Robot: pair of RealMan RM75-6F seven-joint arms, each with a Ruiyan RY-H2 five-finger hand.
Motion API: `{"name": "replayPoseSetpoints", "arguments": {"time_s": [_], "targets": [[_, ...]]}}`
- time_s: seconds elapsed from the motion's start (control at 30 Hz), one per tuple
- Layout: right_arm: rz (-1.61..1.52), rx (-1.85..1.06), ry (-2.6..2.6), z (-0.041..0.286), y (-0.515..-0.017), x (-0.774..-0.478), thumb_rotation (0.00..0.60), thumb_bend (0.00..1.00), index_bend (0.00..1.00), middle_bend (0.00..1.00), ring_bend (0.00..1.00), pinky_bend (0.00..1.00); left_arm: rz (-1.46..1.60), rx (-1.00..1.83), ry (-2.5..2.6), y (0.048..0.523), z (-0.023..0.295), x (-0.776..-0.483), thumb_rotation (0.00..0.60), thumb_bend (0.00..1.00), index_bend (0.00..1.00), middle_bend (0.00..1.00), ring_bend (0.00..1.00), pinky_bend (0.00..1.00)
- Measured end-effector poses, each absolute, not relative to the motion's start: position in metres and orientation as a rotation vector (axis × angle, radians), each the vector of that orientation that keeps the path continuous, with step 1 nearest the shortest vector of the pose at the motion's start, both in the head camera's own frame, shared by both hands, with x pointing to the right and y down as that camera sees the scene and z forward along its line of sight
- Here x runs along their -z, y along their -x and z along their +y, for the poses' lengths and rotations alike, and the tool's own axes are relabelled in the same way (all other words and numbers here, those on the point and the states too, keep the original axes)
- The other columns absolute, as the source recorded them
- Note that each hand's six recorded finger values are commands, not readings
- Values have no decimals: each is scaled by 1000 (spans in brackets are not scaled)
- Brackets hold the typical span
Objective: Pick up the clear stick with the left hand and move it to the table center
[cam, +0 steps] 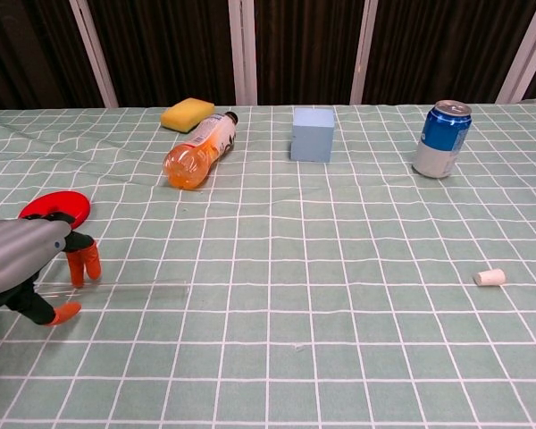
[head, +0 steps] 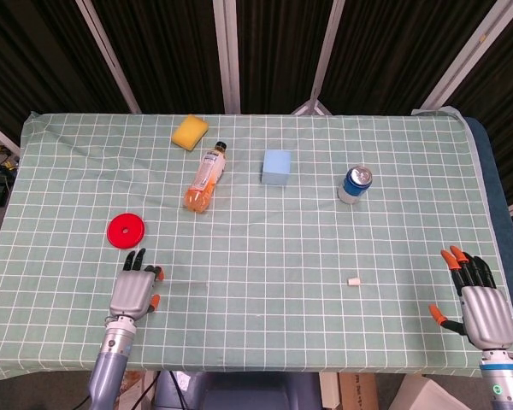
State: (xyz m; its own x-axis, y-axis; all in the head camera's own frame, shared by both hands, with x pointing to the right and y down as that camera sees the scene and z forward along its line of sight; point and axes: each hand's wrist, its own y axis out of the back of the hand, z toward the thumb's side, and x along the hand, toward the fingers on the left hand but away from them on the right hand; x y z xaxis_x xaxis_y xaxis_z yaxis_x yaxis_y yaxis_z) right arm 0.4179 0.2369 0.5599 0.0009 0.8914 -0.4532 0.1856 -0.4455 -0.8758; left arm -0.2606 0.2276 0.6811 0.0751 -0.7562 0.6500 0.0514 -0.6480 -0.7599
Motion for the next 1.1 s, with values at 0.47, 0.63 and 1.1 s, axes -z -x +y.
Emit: {"name": "replayPoseSetpoints", "arguments": {"time_s": [0.47, 0.63, 1.1], "targets": [[-1136, -1473, 1687, 237, -417, -558, 600, 298, 0, 0, 0, 0, 692, 1662, 1714, 254, 226, -681, 600, 457, 423, 438, 31, 0], [-1142, -1467, 1688, 237, -417, -558, 600, 299, 0, 0, 0, 0, 681, 1665, 1704, 253, 227, -682, 600, 457, 428, 450, 32, 0], [-1155, -1461, 1693, 239, -417, -557, 600, 298, 0, 0, 0, 0, 665, 1675, 1690, 252, 228, -684, 600, 667, 472, 502, 63, 0]]}}
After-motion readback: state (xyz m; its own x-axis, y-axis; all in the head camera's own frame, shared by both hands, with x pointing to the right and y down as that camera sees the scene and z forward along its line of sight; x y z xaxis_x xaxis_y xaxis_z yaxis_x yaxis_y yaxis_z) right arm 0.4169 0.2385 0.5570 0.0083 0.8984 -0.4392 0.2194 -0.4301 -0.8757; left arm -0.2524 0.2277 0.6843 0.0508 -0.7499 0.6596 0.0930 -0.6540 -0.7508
